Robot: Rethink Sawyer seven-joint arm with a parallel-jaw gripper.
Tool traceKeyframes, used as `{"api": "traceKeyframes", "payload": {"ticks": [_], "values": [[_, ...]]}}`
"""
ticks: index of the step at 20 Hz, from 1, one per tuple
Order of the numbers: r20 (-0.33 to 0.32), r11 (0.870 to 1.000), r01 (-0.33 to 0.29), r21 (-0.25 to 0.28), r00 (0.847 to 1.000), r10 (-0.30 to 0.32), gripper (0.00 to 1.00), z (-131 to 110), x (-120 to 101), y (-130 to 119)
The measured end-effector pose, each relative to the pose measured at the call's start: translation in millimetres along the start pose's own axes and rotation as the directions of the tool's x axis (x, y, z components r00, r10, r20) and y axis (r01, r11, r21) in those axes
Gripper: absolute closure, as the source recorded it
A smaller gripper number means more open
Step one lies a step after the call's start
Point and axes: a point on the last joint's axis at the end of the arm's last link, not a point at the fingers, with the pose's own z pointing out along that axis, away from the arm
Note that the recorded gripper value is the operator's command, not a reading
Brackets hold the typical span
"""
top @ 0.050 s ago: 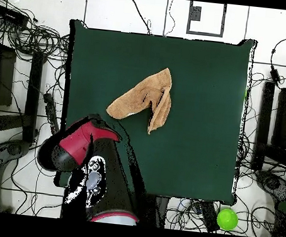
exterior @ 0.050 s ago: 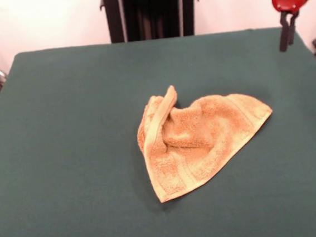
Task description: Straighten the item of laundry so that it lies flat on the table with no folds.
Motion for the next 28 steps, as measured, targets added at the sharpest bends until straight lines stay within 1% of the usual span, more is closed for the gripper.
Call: {"api": "traceKeyframes", "payload": {"ticks": [1,3,11,16,17,19,24,25,28], "values": [[0.0,1.0,-0.003,0.001,1.0,0.003,0.0,0,-1,-2],[-0.002,1.0,-0.026,0.003,1.0,0.026,0.0,5,-8,-19],[0.001,0.997,-0.077,0.0,0.997,0.077,0.0,12,-23,-54],[0.017,0.994,-0.106,0.0,0.994,0.106,0.0,12,-32,-75],[0.028,0.993,-0.117,0.001,0.993,0.117,0.0,10,-36,-86],[0.036,0.992,-0.124,0.001,0.992,0.124,0.0,9,-38,-92],[0.061,0.989,-0.149,0.0,0.987,0.149,0.0,8,-47,-118],[0.066,0.988,-0.154,-0.005,0.986,0.154,0.0,9,-51,-129],[0.064,0.988,-0.155,-0.011,0.986,0.156,0.0,12,-53,-146]]}}
